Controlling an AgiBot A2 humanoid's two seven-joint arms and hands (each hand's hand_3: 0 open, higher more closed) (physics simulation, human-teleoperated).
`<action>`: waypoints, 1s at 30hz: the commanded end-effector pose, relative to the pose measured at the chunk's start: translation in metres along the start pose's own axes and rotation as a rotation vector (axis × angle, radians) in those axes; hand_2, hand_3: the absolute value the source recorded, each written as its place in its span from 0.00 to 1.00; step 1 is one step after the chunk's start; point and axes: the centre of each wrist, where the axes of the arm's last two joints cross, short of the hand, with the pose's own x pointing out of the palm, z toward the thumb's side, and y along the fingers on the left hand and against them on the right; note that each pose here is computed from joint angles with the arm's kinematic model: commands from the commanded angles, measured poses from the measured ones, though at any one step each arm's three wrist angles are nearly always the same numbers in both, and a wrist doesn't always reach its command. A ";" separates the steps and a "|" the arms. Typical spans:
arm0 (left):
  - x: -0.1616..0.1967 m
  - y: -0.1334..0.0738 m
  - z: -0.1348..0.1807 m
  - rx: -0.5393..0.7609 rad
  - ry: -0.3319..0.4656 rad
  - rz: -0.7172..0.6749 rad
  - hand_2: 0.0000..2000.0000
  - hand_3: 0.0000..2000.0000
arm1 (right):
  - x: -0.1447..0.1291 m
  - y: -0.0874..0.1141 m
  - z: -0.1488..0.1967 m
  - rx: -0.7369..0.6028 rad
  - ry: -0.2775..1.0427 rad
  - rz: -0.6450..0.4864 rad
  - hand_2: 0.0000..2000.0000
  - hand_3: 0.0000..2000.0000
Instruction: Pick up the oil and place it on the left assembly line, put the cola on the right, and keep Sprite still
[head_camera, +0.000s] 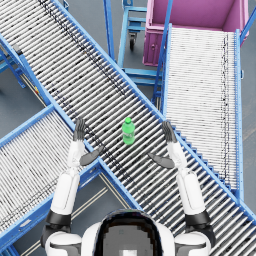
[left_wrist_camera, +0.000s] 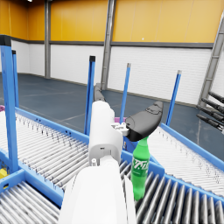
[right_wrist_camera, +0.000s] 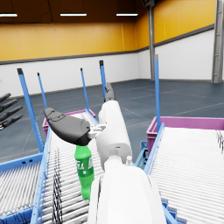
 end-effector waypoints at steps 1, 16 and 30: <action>0.000 0.000 0.000 0.000 0.000 0.000 0.00 0.00 | 0.000 0.000 0.000 0.000 0.000 0.000 0.00 0.00; 0.000 0.000 0.000 -0.001 -0.001 0.000 0.00 0.00 | 0.000 0.000 0.000 0.001 -0.001 0.001 0.00 0.00; 0.000 0.000 0.000 -0.001 -0.001 0.000 0.00 0.00 | 0.000 0.000 0.000 0.001 -0.001 0.001 0.00 0.00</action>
